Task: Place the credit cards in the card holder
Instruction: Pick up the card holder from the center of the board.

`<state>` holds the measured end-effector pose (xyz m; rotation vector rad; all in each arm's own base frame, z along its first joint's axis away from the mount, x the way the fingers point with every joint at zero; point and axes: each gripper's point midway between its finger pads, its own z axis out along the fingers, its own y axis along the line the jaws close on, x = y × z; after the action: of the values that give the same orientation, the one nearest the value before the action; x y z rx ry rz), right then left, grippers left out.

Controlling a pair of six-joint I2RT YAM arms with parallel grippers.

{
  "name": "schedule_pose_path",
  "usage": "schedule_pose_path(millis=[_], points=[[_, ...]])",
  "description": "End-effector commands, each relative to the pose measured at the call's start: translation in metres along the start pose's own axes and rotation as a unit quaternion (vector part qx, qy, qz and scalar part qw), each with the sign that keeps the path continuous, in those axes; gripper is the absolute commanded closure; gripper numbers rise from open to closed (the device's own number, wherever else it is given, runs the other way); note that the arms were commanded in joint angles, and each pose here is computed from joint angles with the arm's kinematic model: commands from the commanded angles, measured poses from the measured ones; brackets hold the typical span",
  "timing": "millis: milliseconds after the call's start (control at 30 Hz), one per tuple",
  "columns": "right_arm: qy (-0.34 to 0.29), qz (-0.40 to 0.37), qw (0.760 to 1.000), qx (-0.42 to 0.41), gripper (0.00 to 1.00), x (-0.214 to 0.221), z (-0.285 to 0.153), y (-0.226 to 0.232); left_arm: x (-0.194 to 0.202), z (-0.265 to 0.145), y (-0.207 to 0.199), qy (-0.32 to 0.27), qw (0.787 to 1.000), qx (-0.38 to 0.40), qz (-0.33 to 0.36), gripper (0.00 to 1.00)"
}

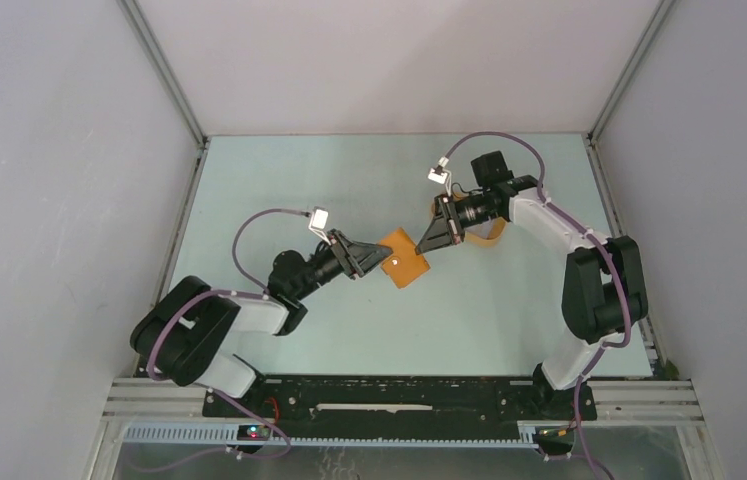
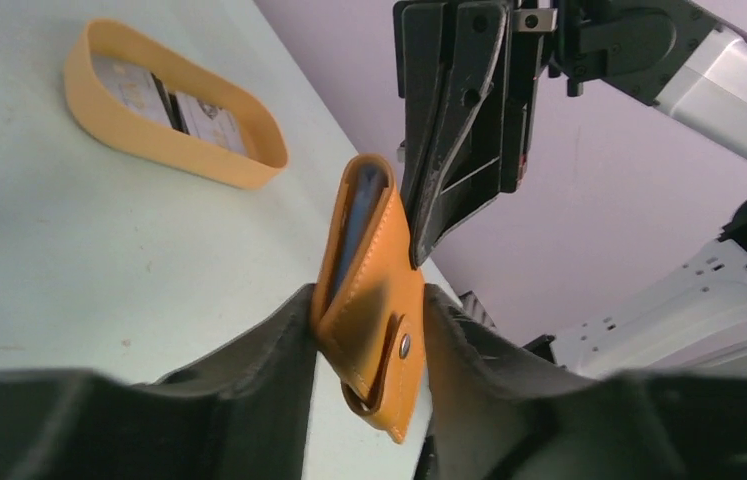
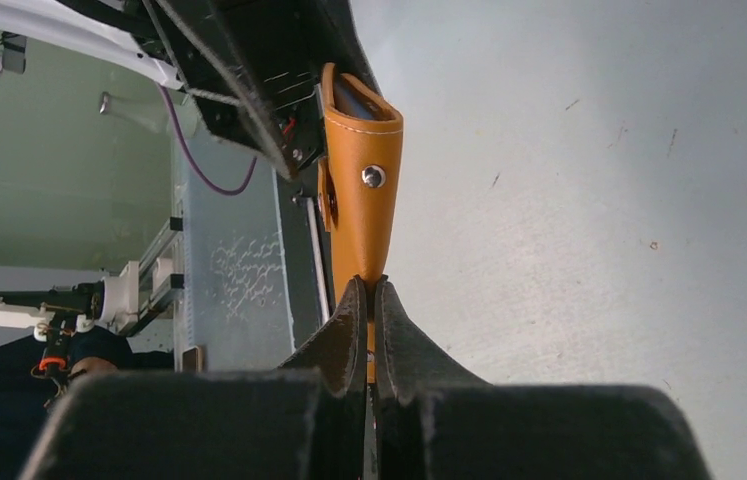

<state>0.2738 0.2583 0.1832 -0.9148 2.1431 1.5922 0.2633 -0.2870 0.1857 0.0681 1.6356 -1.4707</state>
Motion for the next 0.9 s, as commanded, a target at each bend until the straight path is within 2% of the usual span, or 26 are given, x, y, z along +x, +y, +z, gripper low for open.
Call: schedule_pose_path(millis=[0, 33, 67, 100, 133, 267, 333, 400, 567, 767, 867], points=[[-0.008, -0.040, 0.999, -0.026, 1.00, -0.003, -0.005, 0.023, -0.011, 0.004, -0.024, -0.010, 0.998, 0.064, 0.015, 0.72], [-0.007, -0.042, 0.999, -0.026, 1.00, -0.003, -0.005, 0.024, -0.010, 0.005, -0.024, -0.006, 0.998, 0.067, 0.014, 0.87], [-0.007, -0.048, 0.999, -0.026, 1.00, -0.002, -0.005, 0.025, -0.009, 0.005, -0.025, -0.002, 0.997, 0.071, 0.016, 0.97], [-0.005, -0.054, 0.998, -0.026, 1.00, -0.002, -0.006, 0.026, -0.008, 0.005, -0.026, 0.002, 0.997, 0.075, 0.019, 1.00], [-0.004, -0.061, 0.998, -0.026, 0.97, -0.001, -0.006, 0.028, -0.007, 0.005, -0.028, 0.005, 0.996, 0.080, 0.026, 1.00], [-0.001, -0.097, 0.995, -0.032, 0.55, 0.002, -0.008, 0.040, -0.002, 0.002, -0.040, 0.026, 0.989, 0.116, 0.089, 1.00], [0.001, -0.111, 0.993, -0.027, 0.45, 0.003, -0.008, 0.043, 0.002, 0.000, -0.047, 0.041, 0.983, 0.138, 0.113, 1.00], [0.002, -0.116, 0.993, -0.026, 0.39, 0.003, -0.008, 0.045, 0.004, -0.001, -0.055, 0.055, 0.977, 0.161, 0.127, 1.00], [0.010, -0.118, 0.993, -0.018, 0.37, 0.005, -0.004, 0.043, 0.006, -0.001, -0.067, 0.075, 0.967, 0.195, 0.144, 1.00], [0.021, -0.113, 0.993, -0.015, 0.37, 0.008, 0.004, 0.041, 0.005, 0.002, -0.070, 0.078, 0.965, 0.203, 0.147, 1.00], [0.020, -0.116, 0.993, -0.022, 0.45, 0.007, 0.005, 0.046, 0.005, 0.004, -0.068, 0.076, 0.966, 0.200, 0.146, 1.00]])
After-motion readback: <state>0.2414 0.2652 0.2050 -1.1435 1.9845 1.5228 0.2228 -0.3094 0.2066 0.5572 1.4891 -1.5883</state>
